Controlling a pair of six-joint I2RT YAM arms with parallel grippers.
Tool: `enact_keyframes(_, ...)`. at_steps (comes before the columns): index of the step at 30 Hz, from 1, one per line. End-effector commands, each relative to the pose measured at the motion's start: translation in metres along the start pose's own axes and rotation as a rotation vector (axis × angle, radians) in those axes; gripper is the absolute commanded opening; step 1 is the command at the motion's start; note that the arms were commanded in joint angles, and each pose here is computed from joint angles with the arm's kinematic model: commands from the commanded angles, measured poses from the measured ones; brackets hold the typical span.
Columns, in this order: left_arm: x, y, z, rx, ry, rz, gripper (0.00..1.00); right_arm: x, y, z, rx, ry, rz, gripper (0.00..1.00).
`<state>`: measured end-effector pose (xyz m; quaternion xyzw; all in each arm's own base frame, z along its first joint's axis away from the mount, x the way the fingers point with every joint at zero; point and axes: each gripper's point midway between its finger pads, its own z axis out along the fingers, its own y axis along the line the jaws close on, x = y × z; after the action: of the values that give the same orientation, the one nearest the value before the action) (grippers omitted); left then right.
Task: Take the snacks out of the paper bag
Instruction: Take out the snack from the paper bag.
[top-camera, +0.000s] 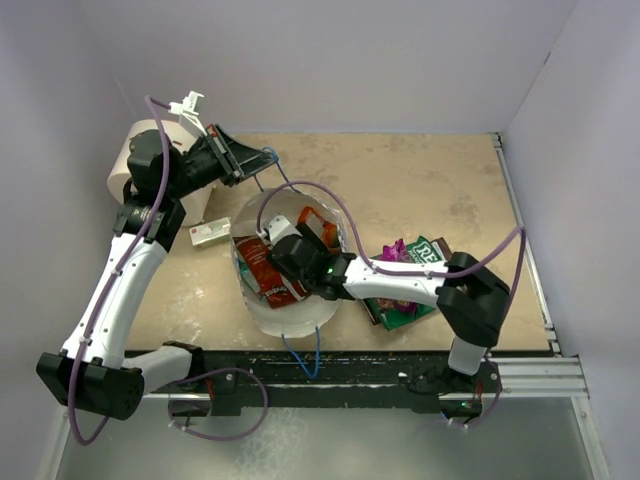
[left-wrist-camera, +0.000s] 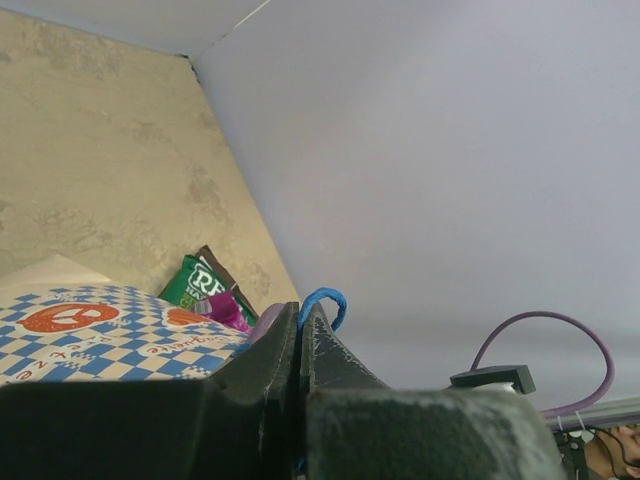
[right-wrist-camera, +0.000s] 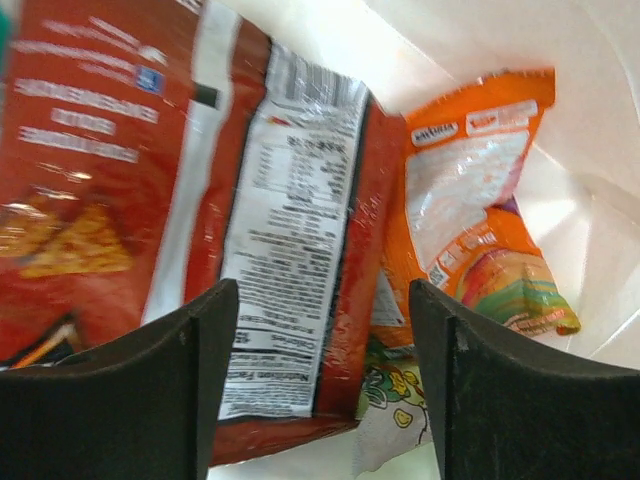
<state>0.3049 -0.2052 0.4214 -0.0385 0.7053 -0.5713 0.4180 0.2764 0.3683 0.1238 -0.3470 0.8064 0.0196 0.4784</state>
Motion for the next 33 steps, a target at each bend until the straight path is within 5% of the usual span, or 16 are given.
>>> enact_keyframes(1, -0.007, -0.032, -0.008, 0.098, -0.032, 0.055, 0.00, -0.004, -0.034, 0.003, 0.190, 0.018, -0.090, 0.66)
enact_keyframes(8, -0.008, -0.030, -0.004, 0.099, -0.025, 0.054, 0.00, 0.002, -0.054, 0.009, 0.229, 0.063, -0.227, 0.50)
enact_keyframes(21, -0.005, -0.025, -0.002, 0.095, -0.008, 0.052, 0.00, 0.025, -0.078, 0.036, 0.234, 0.169, -0.295, 0.50)
enact_keyframes(33, -0.006, -0.021, 0.004, 0.089, 0.006, 0.036, 0.00, 0.013, -0.041, 0.085, -0.005, 0.079, -0.326, 0.77)
